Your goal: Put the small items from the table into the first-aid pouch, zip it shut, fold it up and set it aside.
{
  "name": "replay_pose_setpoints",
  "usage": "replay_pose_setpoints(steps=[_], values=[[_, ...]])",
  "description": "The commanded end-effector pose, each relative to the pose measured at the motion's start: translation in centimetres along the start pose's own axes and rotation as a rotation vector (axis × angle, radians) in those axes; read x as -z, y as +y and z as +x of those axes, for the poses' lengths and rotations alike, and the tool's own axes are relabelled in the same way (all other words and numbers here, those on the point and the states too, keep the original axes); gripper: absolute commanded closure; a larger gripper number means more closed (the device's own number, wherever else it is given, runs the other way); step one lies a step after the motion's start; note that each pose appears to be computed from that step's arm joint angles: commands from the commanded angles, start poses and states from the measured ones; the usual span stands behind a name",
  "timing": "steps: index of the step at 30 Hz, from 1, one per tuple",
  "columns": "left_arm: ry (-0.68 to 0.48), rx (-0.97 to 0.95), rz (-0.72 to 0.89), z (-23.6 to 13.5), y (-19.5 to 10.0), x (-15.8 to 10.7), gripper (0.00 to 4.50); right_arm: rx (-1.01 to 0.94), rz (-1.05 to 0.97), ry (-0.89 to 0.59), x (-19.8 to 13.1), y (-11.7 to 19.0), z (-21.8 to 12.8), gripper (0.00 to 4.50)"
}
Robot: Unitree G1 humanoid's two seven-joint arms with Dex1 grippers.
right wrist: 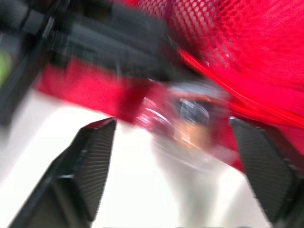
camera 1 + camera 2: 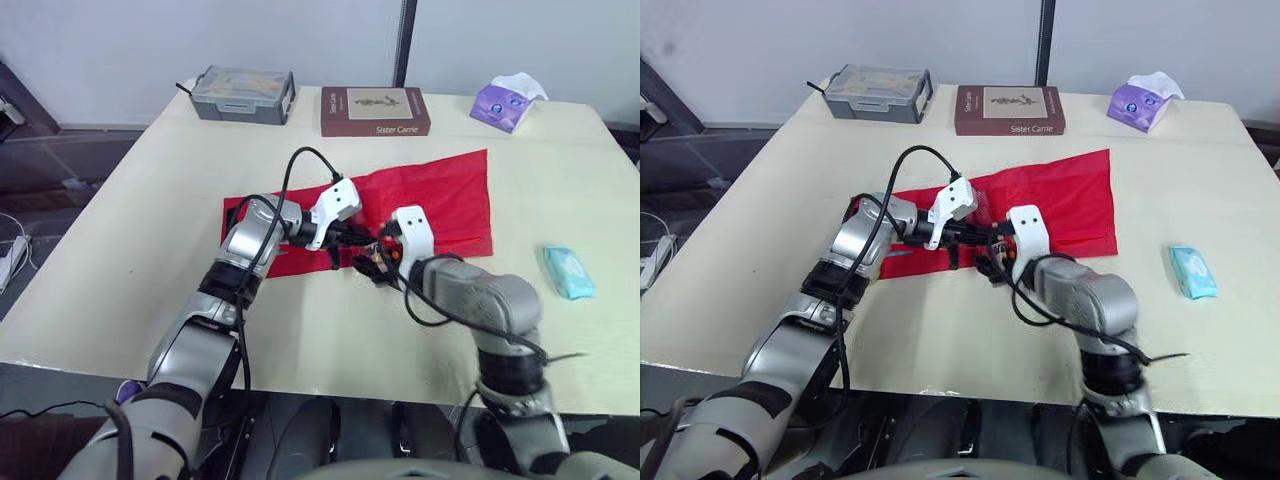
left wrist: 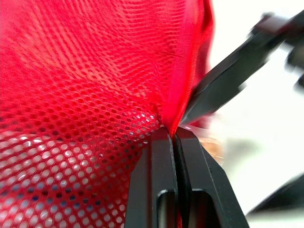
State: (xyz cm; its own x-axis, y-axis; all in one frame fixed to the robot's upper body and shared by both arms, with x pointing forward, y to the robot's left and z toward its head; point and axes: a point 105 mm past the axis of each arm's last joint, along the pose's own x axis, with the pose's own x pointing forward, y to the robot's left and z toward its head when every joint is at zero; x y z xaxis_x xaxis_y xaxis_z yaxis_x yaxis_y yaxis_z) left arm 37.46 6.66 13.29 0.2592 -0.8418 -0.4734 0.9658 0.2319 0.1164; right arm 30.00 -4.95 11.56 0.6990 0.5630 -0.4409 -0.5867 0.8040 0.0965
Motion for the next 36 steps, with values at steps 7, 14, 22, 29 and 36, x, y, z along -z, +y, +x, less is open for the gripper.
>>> replay_pose_setpoints(steps=[7, 14, 22, 29, 36], values=[[-0.018, 0.020, 0.050, 0.0, 0.4, -1.6, 4.50, -0.089, -0.141, -0.053, -0.6, 1.3, -0.3, 3.34], [-0.020, 0.030, 0.046, -0.1, 0.5, -1.9, 4.50, -0.161, -0.183, -0.065, -1.0, 2.2, 0.3, 4.41], [-0.022, 0.028, 0.045, -0.1, 0.6, -2.1, 4.50, -0.261, -0.207, -0.029, -0.5, 2.8, -0.2, 4.41], [-0.020, 0.036, 0.044, -0.1, 0.4, -2.0, 4.50, -0.258, -0.185, -0.037, -0.8, 3.0, 1.0, 4.41], [-0.021, 0.043, 0.042, -0.1, 0.2, -2.0, 4.50, -0.209, -0.135, -0.052, -0.9, 2.4, 2.6, 4.41]])
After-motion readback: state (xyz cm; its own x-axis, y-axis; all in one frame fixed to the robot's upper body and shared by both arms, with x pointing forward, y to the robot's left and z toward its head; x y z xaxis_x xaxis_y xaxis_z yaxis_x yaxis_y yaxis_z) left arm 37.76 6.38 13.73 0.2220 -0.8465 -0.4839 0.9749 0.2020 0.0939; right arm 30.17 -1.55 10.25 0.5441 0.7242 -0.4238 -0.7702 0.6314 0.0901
